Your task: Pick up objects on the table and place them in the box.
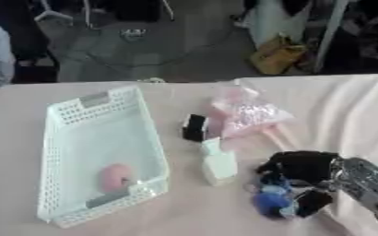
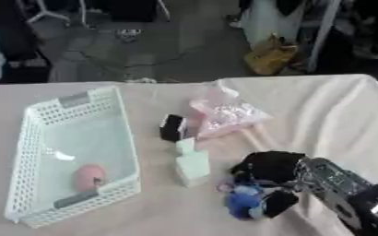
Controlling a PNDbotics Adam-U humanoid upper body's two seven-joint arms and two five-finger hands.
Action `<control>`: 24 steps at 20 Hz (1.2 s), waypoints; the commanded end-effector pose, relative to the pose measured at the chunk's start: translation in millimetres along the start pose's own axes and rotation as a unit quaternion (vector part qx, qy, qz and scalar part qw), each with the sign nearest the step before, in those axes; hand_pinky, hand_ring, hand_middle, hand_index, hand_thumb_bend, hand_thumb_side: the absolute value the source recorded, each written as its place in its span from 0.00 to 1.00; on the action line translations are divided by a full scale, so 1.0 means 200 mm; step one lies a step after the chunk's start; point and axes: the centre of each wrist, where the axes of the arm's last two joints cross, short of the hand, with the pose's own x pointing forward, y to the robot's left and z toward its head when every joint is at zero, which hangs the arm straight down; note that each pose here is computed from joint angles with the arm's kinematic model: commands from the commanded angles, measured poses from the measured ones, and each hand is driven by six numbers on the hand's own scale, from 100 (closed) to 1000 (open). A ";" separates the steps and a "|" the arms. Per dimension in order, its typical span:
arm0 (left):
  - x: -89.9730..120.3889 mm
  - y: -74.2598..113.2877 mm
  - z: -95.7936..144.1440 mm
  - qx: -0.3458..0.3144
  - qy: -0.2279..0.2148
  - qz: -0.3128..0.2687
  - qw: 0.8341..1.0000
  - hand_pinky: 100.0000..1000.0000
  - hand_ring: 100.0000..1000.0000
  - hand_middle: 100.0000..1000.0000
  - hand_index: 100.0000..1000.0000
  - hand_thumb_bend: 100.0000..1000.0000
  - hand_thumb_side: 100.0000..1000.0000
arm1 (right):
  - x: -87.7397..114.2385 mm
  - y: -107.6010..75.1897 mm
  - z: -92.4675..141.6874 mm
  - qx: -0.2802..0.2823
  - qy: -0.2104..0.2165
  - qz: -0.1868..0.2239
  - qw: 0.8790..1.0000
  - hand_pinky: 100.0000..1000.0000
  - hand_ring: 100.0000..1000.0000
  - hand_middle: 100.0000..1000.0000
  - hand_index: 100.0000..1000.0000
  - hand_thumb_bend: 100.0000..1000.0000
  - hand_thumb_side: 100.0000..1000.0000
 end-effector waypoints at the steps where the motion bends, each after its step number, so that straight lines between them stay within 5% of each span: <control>1: 0.02 0.01 -0.05 0.014 -0.014 0.003 1.000 0.83 0.99 0.90 0.97 0.00 0.96 | -0.03 -0.03 0.02 -0.011 0.010 -0.010 1.000 0.94 0.93 0.92 0.93 0.45 0.87; 6: 0.02 0.01 -0.05 0.014 -0.015 0.003 1.000 0.83 0.99 0.90 0.97 0.00 0.96 | -0.04 -0.05 0.02 -0.016 0.013 -0.016 1.000 0.91 0.91 0.91 0.92 0.45 0.86; 7: 0.02 0.01 -0.05 0.015 -0.016 0.004 1.000 0.83 0.99 0.90 0.97 0.00 0.96 | -0.04 -0.05 0.02 -0.017 0.015 -0.015 1.000 0.80 0.82 0.89 0.91 0.44 0.86; 10: 0.02 0.01 -0.06 0.016 -0.017 0.004 1.000 0.83 0.99 0.90 0.97 0.00 0.96 | -0.03 -0.04 0.01 -0.018 0.020 -0.014 1.000 0.76 0.78 0.88 0.91 0.44 0.84; 11: 0.02 0.01 -0.06 0.016 -0.017 0.004 1.000 0.83 0.99 0.90 0.96 0.00 0.96 | -0.03 -0.04 0.01 -0.020 0.022 -0.013 0.999 0.68 0.68 0.85 0.89 0.40 0.82; 12: 0.02 0.01 -0.06 0.017 -0.017 0.004 1.000 0.83 0.99 0.90 0.96 0.00 0.96 | -0.03 -0.04 0.01 -0.022 0.024 -0.012 0.999 0.68 0.68 0.85 0.89 0.40 0.82; 13: 0.02 0.01 -0.06 0.017 -0.017 0.004 1.000 0.83 0.99 0.90 0.96 0.00 0.96 | -0.03 -0.04 0.01 -0.025 0.027 -0.012 0.999 0.52 0.55 0.79 0.85 0.34 0.78; 14: 0.02 0.01 -0.06 0.017 -0.017 0.003 1.000 0.83 0.99 0.90 0.96 0.00 0.96 | -0.03 -0.04 0.01 -0.029 0.029 -0.011 0.999 0.52 0.55 0.79 0.85 0.34 0.78; 15: 0.02 0.01 -0.06 0.018 -0.017 0.003 1.000 0.83 0.99 0.90 0.96 0.00 0.96 | -0.03 -0.04 0.01 -0.035 0.031 -0.011 0.999 0.32 0.43 0.69 0.80 0.28 0.72; 20: 0.01 0.02 -0.06 0.020 -0.017 0.001 1.000 0.83 0.99 0.90 0.96 0.00 0.96 | -0.02 -0.03 0.01 -0.066 0.038 -0.003 0.997 0.17 0.36 0.59 0.74 0.23 0.66; 21: 0.01 0.02 -0.06 0.021 -0.017 0.000 1.000 0.83 0.99 0.90 0.96 0.00 0.96 | -0.02 -0.03 0.01 -0.072 0.038 -0.001 0.997 0.04 0.27 0.47 0.65 0.16 0.58; 24: 0.01 0.02 -0.06 0.025 -0.017 -0.002 1.000 0.83 0.99 0.90 0.96 0.00 0.96 | -0.02 -0.01 0.02 -0.093 0.036 0.004 0.995 0.00 0.21 0.40 0.58 0.12 0.53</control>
